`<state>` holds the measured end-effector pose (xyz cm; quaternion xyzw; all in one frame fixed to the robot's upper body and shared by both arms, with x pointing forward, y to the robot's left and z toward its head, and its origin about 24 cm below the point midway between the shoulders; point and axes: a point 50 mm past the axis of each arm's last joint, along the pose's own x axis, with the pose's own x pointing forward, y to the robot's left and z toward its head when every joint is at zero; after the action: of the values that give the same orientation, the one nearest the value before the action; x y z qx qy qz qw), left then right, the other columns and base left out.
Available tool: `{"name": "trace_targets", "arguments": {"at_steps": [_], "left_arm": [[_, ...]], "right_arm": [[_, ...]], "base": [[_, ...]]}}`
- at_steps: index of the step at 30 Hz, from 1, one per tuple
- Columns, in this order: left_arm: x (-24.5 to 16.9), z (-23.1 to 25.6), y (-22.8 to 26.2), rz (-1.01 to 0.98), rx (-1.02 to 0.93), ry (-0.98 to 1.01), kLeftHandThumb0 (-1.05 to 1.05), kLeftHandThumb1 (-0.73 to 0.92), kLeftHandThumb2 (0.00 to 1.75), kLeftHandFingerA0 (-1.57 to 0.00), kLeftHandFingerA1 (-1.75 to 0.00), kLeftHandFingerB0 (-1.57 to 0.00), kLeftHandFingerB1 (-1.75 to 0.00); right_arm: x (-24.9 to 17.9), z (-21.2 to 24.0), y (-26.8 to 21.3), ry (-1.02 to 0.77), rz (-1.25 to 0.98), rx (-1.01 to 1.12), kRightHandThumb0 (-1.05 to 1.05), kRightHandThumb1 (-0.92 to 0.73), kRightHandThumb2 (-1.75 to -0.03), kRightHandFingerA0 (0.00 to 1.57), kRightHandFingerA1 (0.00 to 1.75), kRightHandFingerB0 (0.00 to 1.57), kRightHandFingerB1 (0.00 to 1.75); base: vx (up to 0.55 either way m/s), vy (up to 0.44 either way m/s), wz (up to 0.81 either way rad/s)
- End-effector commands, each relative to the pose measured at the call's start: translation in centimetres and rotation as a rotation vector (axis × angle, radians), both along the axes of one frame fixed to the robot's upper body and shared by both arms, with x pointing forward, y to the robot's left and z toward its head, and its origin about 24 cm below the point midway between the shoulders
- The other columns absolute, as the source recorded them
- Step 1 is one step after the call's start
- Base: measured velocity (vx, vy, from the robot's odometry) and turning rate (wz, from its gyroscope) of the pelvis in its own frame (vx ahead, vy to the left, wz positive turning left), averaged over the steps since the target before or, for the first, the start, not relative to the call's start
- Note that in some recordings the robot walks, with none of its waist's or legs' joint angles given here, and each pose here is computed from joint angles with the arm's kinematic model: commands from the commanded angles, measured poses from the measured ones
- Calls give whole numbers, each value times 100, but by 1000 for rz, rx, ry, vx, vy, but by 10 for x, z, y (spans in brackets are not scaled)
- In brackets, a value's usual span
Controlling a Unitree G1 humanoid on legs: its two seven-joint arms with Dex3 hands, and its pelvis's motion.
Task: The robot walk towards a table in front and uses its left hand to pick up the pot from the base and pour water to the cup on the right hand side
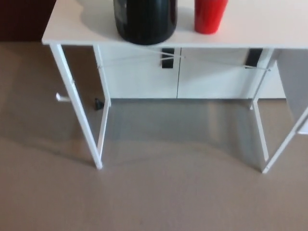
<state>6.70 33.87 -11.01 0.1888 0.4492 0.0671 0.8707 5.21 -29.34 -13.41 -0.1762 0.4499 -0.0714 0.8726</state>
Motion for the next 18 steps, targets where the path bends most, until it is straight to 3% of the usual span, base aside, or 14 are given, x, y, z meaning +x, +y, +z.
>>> {"name": "trace_targets", "arguments": {"at_steps": [1,5,11,14,18], "left_arm": [[8,5,7,-30,54,9,-10,30,49,-75,-48,-60,-44],[10,6,8,-29,49,2,-9,31,49,-76,-49,-60,-44],[6,4,9,-15,49,15,-8,32,49,-76,-49,-59,-44],[9,4,8,-24,54,17,-10,32,49,-78,-49,-60,-45],[12,5,8,-23,52,3,-8,33,49,-78,-49,-60,-45]], "right_arm": [[1,0,-3,17,-10,-15,-55,-68,-60,29,50,15,31],[1,0,-3,9,-23,-8,-58,-68,-62,30,53,15,31],[-4,0,-3,12,-19,-12,-58,-69,-62,31,53,15,31],[-3,-1,-3,19,-30,-15,-58,-68,-61,30,58,16,33],[1,0,-3,11,-19,-18,-56,-68,-60,28,52,15,33]], "base": [[412,195,-24],[477,209,-35],[316,151,7],[284,11,13],[410,-116,18]]}}
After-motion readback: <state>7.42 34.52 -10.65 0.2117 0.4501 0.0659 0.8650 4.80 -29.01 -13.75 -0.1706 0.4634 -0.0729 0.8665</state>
